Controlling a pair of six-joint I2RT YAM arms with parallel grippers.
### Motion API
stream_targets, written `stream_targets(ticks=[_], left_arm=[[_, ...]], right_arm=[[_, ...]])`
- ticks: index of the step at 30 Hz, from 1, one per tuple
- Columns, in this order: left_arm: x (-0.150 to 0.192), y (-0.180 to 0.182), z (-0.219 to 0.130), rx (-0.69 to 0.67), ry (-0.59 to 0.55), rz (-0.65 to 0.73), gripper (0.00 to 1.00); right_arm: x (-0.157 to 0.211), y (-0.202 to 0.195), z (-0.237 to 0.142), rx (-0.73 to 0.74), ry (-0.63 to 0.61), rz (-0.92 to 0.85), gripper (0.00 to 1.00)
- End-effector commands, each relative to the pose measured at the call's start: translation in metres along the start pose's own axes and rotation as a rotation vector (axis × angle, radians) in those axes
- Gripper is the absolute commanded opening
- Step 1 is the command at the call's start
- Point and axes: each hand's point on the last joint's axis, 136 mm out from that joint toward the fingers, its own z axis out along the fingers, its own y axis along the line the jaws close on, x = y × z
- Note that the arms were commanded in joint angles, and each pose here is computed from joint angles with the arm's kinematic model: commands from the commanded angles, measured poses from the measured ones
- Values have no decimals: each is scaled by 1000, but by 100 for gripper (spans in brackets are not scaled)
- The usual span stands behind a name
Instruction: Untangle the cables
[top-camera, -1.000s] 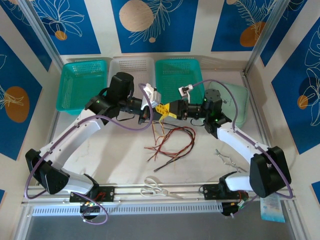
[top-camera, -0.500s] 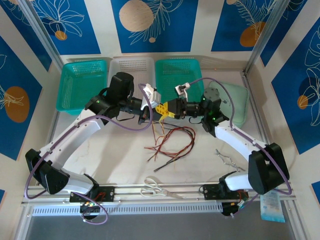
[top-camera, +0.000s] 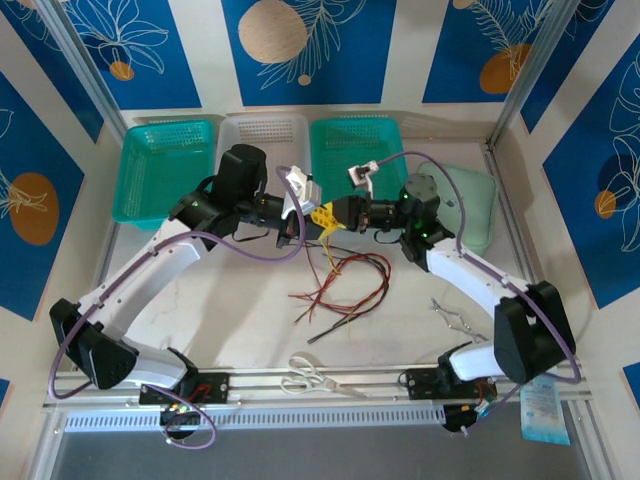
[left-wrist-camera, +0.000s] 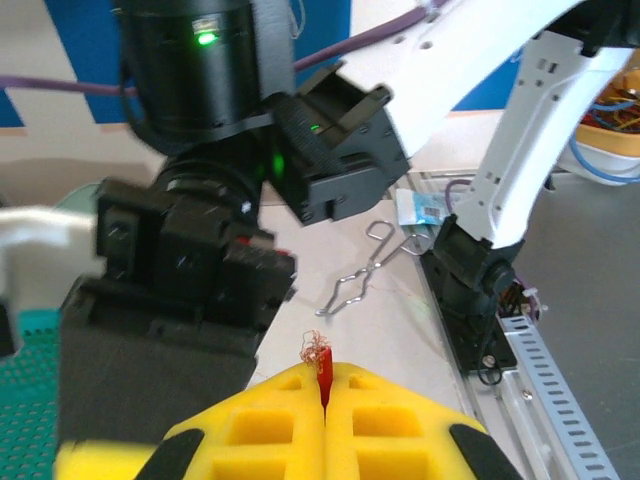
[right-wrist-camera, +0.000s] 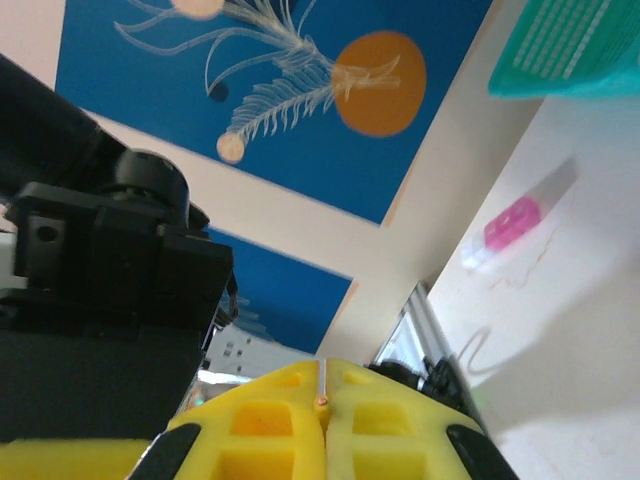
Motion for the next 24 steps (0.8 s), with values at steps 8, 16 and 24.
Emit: stream_targets(ticks=[8, 16, 24], left_arm=[[-23, 13, -31, -240, -125, -74, 0], [-15, 10, -48, -337, -102, -140, 0], [1, 33, -82, -596, -21, -244, 0]], right_arm=[[-44, 19, -70, 247, -411, -187, 0], [-70, 23, -112, 334, -629, -223, 0], [-87, 26, -149, 445, -793, -246, 0]])
